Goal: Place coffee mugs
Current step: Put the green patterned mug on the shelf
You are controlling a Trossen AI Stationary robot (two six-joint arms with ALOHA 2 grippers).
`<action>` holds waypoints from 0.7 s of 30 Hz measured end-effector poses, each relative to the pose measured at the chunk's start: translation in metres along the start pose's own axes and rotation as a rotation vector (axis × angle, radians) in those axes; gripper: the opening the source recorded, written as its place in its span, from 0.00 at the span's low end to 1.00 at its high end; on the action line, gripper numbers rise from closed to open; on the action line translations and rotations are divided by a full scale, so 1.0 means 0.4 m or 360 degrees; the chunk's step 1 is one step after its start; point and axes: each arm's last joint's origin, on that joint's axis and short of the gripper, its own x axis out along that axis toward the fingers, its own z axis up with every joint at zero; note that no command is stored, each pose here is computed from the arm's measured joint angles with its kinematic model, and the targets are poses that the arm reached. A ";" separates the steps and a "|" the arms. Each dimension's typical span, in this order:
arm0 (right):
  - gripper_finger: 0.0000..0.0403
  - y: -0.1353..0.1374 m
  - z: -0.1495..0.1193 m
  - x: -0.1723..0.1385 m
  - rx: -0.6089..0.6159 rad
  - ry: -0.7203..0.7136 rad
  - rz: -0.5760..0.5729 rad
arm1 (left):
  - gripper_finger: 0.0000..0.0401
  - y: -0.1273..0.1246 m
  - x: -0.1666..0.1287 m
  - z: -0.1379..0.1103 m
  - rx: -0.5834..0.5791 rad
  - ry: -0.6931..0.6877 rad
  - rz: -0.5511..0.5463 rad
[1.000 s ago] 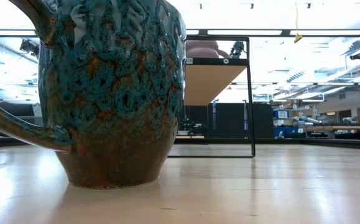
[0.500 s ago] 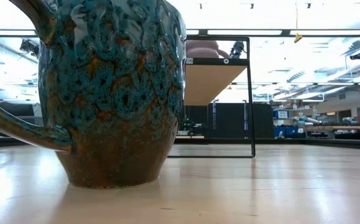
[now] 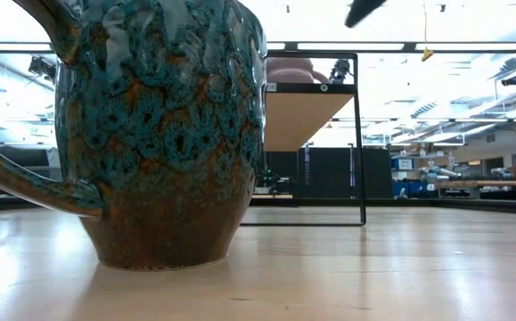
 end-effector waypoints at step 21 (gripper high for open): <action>0.49 -0.031 -0.157 -0.063 0.0043 0.0169 -0.0259 | 0.31 -0.196 0.193 0.173 -0.0152 0.0044 0.0180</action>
